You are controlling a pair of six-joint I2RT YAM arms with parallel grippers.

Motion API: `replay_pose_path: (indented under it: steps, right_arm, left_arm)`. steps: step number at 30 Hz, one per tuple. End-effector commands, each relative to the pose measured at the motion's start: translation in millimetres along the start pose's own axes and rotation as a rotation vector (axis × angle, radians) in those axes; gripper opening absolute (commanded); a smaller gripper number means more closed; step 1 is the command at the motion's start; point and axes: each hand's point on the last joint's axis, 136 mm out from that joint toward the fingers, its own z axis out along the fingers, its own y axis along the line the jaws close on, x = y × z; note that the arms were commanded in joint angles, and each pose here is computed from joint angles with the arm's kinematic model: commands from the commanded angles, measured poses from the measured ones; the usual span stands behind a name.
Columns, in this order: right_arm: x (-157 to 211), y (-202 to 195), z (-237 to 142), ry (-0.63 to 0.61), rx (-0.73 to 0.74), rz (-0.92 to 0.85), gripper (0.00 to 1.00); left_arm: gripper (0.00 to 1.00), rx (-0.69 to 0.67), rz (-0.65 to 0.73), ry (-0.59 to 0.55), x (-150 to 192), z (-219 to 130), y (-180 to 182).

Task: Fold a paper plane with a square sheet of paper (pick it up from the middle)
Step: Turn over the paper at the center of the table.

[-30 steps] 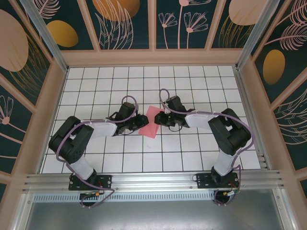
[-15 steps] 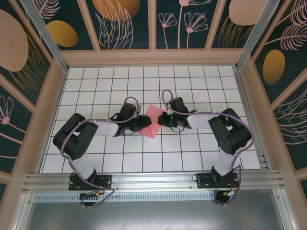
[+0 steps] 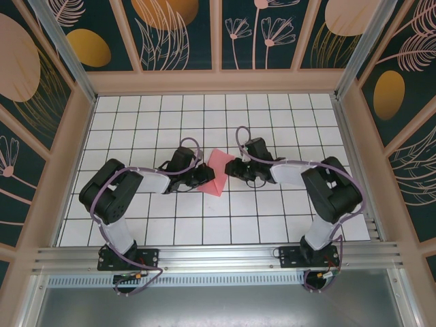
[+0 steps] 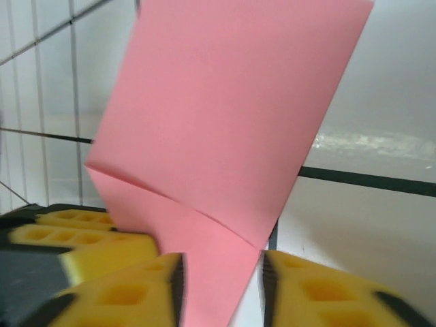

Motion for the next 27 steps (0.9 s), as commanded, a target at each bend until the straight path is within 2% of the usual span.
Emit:
replay_pose_path:
  steps: [1,6,8,9,14,17,22,27]
  right_arm:
    - [-30.6,11.8,-34.7,-0.127,-0.014,-0.020,0.53]
    - [-56.7,2.0,-79.4,-0.290,0.091,-0.056,0.79]
    - [-64.3,5.1,-99.2,-0.362,0.097,-0.080,0.96]
    - [-67.2,6.1,-106.9,-0.391,0.100,-0.084,0.99]
    - [-79.9,-3.1,-139.0,-0.512,0.174,-0.061,0.99]
    - [-80.9,-16.7,-147.0,-0.542,0.224,-0.005,0.99]
    - [-75.5,-41.8,-149.5,-0.549,0.291,0.075,0.99]
    - [-69.3,-65.8,-153.8,-0.545,0.365,0.146,0.99]
  left_arm:
    - [0.06,0.032,0.092,-0.040,-14.1,2.1,-14.8]
    - [0.02,-0.056,0.178,-0.082,-28.5,-13.0,-20.7]
    - [0.02,-0.105,0.239,-0.133,-42.5,-32.1,-33.5]
    - [0.02,-0.144,0.256,-0.147,-47.2,-39.7,-34.3]
    - [0.03,-0.359,0.366,-0.255,-79.4,-87.1,-45.2]
    - [0.04,-0.492,0.407,-0.300,-93.7,-107.4,-41.9]
    - [0.05,-0.837,0.460,-0.395,-120.2,-136.1,-19.6]
    - [0.05,-1.171,0.536,-0.409,-130.4,-137.0,7.3]
